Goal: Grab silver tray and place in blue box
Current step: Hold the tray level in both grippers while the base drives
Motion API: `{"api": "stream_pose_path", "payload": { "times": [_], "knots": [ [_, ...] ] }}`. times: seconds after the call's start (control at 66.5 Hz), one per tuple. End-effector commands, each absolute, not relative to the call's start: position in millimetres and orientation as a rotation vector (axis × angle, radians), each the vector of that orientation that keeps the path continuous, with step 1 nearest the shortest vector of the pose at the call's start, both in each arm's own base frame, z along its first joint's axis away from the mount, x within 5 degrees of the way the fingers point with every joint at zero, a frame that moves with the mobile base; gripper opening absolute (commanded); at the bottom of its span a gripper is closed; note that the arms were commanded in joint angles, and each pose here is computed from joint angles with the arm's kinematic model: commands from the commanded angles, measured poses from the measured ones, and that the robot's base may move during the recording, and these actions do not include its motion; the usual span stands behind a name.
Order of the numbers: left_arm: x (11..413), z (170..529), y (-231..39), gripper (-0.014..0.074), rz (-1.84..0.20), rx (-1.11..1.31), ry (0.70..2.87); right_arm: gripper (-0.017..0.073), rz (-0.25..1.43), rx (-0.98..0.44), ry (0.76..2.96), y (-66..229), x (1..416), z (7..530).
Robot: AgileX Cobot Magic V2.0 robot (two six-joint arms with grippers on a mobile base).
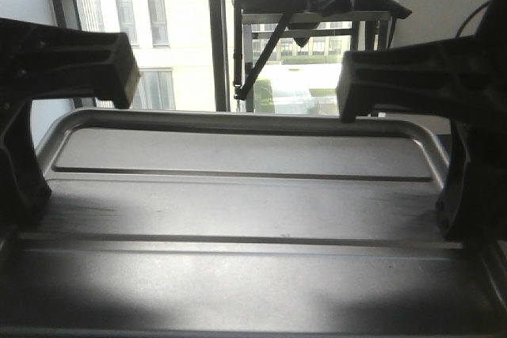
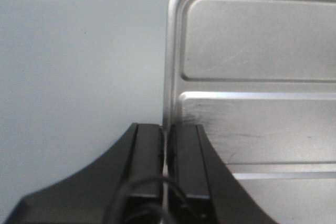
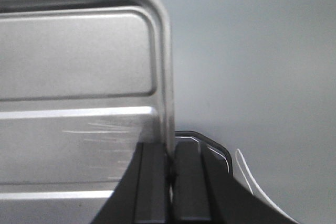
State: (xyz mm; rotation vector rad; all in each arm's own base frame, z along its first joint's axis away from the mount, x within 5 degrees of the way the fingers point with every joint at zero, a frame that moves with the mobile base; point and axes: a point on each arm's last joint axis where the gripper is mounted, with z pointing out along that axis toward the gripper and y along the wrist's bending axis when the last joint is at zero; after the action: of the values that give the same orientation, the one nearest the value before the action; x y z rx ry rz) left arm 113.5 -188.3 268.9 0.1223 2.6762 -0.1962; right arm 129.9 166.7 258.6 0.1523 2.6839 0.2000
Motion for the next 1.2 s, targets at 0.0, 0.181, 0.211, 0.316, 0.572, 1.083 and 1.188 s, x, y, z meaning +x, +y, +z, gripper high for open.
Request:
{"api": "stream_pose_path", "payload": {
  "times": [0.0,0.181,0.211,0.316,0.572,1.083,1.188],
  "knots": [
    [114.6,284.8,-193.2,-0.0014,-0.327,0.137,2.611,0.0055,0.311,0.123,2.608,171.4,134.4,273.6],
    [114.6,284.8,-193.2,-0.0014,-0.327,0.137,2.611,0.0055,0.311,0.123,2.608,171.4,134.4,273.6],
    [114.6,284.8,-193.2,-0.0014,-0.327,0.137,2.611,0.0055,0.311,0.123,2.608,171.4,134.4,273.6],
    [114.6,284.8,-193.2,-0.0014,-0.327,0.137,2.611,0.0055,0.311,0.123,2.608,171.4,134.4,273.6],
    [114.7,284.4,-193.4,-0.0014,-0.325,0.137,2.612,0.0055,0.311,0.123,2.608,171.4,134.4,273.6],
    [114.7,284.4,-193.4,-0.0013,-0.325,0.137,2.612,0.0055,0.311,0.123,2.608,171.4,134.4,273.6],
    [114.7,284.4,-193.4,-0.0014,-0.325,0.137,2.612,0.0055,0.311,0.123,2.608,171.4,134.4,273.6]
  ]
}}
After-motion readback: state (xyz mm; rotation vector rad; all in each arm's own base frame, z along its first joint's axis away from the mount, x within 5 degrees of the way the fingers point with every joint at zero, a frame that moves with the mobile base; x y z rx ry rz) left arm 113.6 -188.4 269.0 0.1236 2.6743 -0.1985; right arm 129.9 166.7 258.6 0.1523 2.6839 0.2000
